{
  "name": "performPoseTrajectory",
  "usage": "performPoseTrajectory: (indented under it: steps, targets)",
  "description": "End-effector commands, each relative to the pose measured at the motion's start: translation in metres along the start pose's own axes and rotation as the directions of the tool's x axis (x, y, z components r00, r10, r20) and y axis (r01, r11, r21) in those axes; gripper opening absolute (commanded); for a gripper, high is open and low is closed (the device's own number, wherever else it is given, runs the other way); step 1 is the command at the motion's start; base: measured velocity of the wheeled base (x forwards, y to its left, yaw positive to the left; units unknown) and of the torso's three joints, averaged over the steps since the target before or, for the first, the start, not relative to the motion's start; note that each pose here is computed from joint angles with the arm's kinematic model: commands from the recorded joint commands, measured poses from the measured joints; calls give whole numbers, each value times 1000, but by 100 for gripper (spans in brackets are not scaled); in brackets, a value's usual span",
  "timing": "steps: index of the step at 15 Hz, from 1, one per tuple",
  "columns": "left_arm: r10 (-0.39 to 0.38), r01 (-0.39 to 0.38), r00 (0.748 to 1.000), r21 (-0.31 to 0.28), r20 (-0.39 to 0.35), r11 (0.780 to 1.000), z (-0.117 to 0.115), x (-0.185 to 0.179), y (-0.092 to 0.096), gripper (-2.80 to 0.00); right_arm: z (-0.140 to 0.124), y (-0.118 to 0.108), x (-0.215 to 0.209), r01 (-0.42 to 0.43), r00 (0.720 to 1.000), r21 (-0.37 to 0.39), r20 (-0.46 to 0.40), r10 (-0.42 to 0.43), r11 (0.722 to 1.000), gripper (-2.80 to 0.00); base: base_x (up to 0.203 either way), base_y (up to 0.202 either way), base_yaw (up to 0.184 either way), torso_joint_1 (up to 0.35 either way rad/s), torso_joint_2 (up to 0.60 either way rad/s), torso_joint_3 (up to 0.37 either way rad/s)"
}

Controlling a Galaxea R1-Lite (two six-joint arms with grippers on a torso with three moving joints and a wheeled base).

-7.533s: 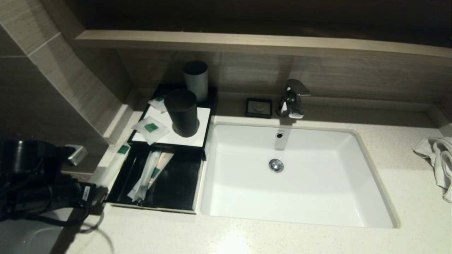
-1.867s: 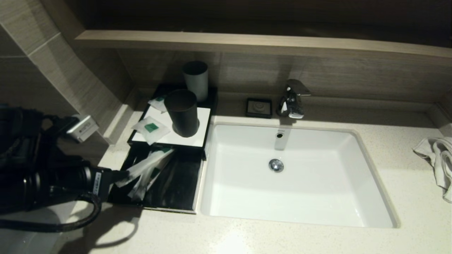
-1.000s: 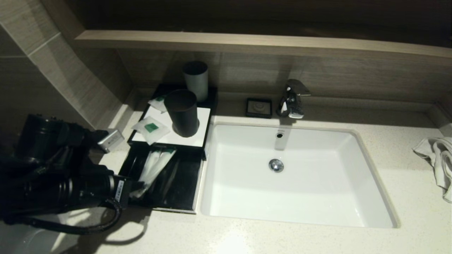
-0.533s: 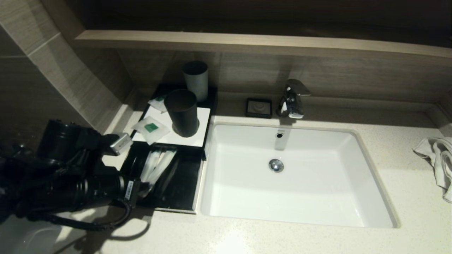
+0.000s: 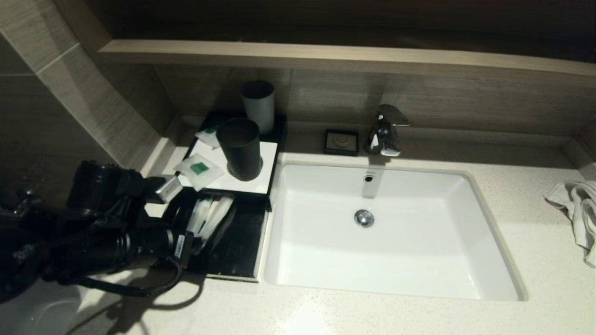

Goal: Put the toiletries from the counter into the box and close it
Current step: Place the bathroom toiletry into the drawer

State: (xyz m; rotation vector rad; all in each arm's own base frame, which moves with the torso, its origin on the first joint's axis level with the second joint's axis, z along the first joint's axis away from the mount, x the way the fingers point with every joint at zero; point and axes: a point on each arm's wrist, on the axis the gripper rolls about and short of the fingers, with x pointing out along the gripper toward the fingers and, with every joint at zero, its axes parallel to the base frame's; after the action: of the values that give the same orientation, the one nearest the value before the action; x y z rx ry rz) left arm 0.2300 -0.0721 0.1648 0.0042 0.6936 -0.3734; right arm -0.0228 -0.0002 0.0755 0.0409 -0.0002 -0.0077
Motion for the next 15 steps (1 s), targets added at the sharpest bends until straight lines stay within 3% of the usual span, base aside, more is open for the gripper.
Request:
performPoseTrajectory:
  steps: [1,4,9,13,14,15]
  targets:
    - [4,-4,1000,1,3,1000,1,1,0,0,0,0,0,0,1000,1,0,0,1000,-280,0,0,0,0,0,0]
    - [6,-6,1000,1,29,1000,3,-3,0,0,0,0,0,0,1000,1,0,0,1000,-280,0,0,0,0,0,0]
    - [9,-6,984,-16,176,1000,18,-21,-3,0,0,0,0,0,1000,0,-1,0,1000,-280,0,0,0,0,0,0]
    - [76,-71,963,-26,259,997,33,-33,-3,0,0,0,0,0,1000,1,-2,0,1000,-280,0,0,0,0,0,0]
    - [98,-93,956,-32,278,995,37,-36,-3,-264,0,0,0,0,1000,1,-2,0,1000,-280,0,0,0,0,0,0]
    - [118,-112,949,-38,293,993,41,-38,-3,-280,0,0,0,0,1000,1,-2,0,1000,-280,0,0,0,0,0,0]
